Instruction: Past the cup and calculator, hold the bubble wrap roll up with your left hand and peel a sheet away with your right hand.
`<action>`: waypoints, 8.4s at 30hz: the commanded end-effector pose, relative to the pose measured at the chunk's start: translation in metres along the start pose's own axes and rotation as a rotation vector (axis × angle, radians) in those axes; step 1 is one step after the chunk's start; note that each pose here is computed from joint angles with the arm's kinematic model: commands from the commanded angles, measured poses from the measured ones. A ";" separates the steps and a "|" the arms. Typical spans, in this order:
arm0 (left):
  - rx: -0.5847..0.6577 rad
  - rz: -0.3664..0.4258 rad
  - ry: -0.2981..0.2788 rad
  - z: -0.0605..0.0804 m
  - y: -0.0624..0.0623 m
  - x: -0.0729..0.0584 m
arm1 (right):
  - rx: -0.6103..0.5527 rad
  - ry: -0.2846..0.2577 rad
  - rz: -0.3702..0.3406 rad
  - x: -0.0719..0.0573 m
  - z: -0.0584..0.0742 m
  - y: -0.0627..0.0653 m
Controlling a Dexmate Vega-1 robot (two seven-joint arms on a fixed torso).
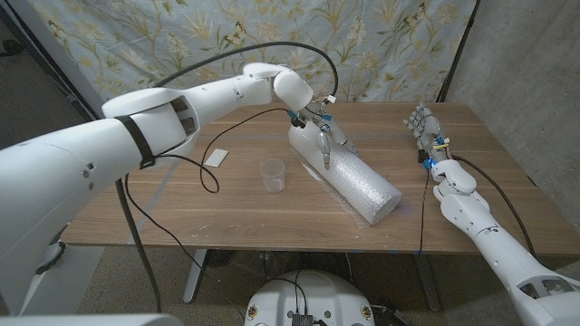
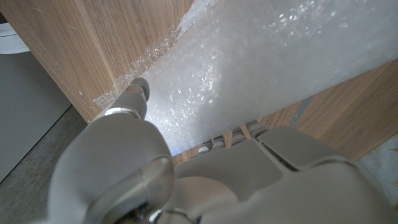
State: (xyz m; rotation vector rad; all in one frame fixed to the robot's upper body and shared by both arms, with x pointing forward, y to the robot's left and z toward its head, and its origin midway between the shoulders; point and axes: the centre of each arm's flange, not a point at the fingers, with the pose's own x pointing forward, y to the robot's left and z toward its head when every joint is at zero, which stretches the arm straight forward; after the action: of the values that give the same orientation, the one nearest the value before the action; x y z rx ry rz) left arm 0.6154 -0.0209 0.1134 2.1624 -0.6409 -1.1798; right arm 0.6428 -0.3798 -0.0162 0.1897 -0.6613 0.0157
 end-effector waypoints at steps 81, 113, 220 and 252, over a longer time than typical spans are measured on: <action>0.047 0.270 0.188 -0.022 -0.016 -0.030 | 0.049 0.056 -0.002 -0.003 -0.019 0.001; -0.038 0.322 0.256 -0.034 0.001 -0.065 | 0.025 0.077 0.008 -0.006 -0.015 0.006; -1.334 1.210 -0.004 -0.077 -0.019 -0.081 | -0.074 0.158 0.115 -0.029 -0.001 0.021; -1.919 1.158 -0.439 -0.085 -0.052 -0.025 | -0.108 0.156 0.141 -0.032 0.007 0.019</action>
State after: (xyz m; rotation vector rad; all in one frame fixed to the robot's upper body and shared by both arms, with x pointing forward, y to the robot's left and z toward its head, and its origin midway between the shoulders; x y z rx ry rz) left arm 0.6698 0.0598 0.1488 0.0382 -0.4924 -0.6925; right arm 0.6152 -0.3563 -0.0292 0.0566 -0.5173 0.1317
